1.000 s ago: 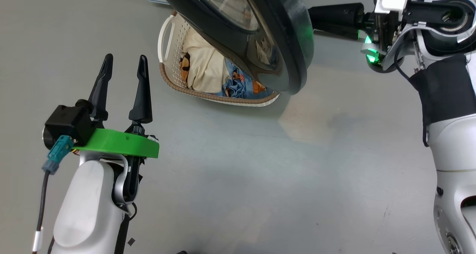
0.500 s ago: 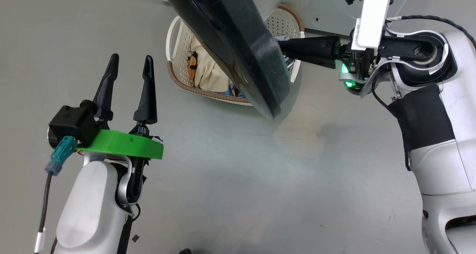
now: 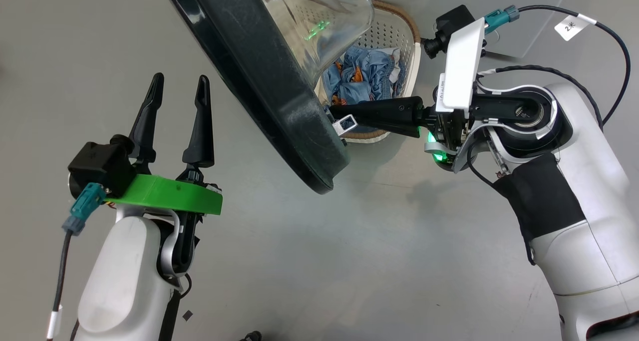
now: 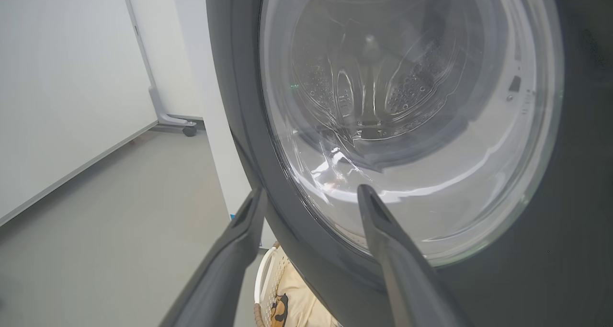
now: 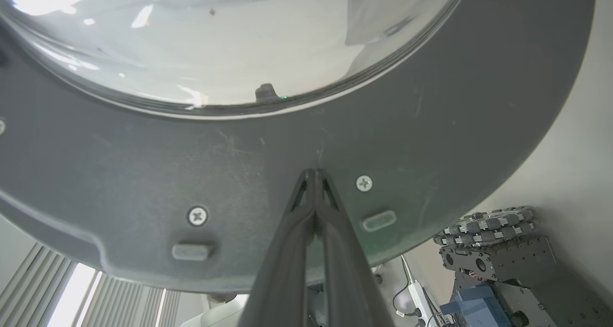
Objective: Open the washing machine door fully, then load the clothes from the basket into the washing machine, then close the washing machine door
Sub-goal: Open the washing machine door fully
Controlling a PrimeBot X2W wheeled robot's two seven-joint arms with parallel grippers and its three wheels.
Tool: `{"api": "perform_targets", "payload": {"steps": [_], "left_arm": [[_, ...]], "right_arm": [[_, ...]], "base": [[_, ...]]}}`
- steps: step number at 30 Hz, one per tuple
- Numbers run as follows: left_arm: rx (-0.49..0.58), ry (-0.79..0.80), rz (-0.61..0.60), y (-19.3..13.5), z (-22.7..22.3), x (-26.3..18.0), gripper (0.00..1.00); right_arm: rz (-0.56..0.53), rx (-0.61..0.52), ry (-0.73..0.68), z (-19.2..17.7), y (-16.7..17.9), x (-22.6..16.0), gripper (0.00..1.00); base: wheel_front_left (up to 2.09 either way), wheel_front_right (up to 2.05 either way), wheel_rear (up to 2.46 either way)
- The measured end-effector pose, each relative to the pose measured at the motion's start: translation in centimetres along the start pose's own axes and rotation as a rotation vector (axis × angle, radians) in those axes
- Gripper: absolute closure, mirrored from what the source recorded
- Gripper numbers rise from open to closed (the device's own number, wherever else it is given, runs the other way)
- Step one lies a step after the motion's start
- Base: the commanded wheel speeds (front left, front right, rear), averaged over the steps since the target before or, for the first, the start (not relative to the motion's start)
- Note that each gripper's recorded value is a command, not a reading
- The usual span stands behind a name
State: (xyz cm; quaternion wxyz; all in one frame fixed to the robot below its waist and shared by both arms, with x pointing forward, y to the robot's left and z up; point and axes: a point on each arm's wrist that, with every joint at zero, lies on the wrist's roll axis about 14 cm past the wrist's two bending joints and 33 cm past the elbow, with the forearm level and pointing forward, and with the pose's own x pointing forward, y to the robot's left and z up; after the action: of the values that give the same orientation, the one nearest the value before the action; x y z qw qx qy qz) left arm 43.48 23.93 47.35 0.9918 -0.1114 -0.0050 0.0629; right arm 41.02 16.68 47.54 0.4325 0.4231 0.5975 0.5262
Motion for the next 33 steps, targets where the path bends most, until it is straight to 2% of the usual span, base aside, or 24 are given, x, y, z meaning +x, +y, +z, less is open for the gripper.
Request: {"api": "perform_targets", "payload": {"steps": [20,33], "left_arm": [[-0.012,-0.016,0.011,0.3,0.7,-0.4,0.00],[0.018,-0.025,0.002,0.0,1.2,-1.3,0.00]], "right_arm": [[0.028,-0.023,-0.047,-0.5,1.6,1.1,1.00],[0.036,-0.034,-0.193,0.4,3.5,-0.7,1.00]], "base": [[0.00,0.00,0.00],[0.00,0.00,0.00]]}}
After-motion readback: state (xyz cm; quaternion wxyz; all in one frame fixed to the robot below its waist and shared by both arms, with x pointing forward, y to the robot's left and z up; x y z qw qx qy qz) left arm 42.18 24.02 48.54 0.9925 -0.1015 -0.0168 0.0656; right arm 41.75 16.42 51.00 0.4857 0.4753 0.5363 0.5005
